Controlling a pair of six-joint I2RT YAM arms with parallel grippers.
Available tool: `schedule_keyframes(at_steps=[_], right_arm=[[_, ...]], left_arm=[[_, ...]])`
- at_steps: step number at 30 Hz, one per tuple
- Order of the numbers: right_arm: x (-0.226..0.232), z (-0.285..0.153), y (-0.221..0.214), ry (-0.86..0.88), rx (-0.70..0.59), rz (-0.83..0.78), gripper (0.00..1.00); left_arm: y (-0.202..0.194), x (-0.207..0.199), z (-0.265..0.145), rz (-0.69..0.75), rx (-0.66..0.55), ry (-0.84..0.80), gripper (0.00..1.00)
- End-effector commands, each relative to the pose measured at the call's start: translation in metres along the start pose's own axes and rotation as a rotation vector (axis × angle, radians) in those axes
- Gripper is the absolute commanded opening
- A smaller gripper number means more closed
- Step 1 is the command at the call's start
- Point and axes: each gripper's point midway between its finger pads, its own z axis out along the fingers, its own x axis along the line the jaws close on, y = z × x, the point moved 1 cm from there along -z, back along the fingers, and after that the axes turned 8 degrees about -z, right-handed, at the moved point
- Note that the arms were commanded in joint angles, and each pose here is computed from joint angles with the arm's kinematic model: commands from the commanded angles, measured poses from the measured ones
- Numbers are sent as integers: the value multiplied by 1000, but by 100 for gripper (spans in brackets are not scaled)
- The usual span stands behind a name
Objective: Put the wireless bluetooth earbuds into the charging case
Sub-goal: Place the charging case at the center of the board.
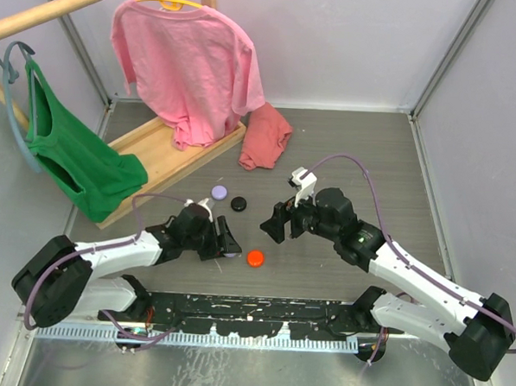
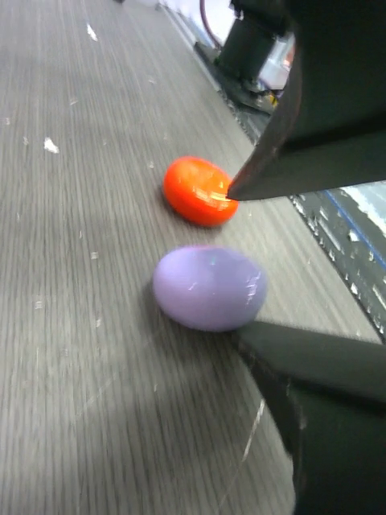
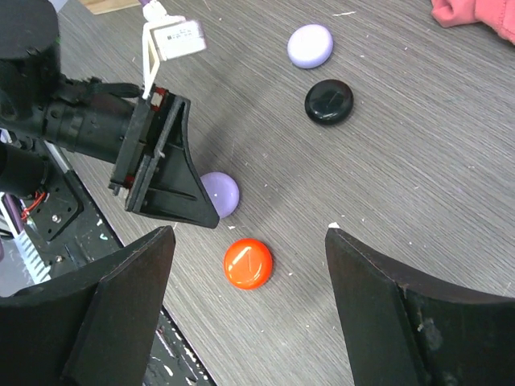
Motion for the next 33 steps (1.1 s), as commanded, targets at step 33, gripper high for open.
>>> schedule_keyframes(at_steps=[33], right_arm=[[-42, -21, 9, -269, -118, 10, 84]], left_arm=[[122, -103, -2, 949, -226, -13, 99]])
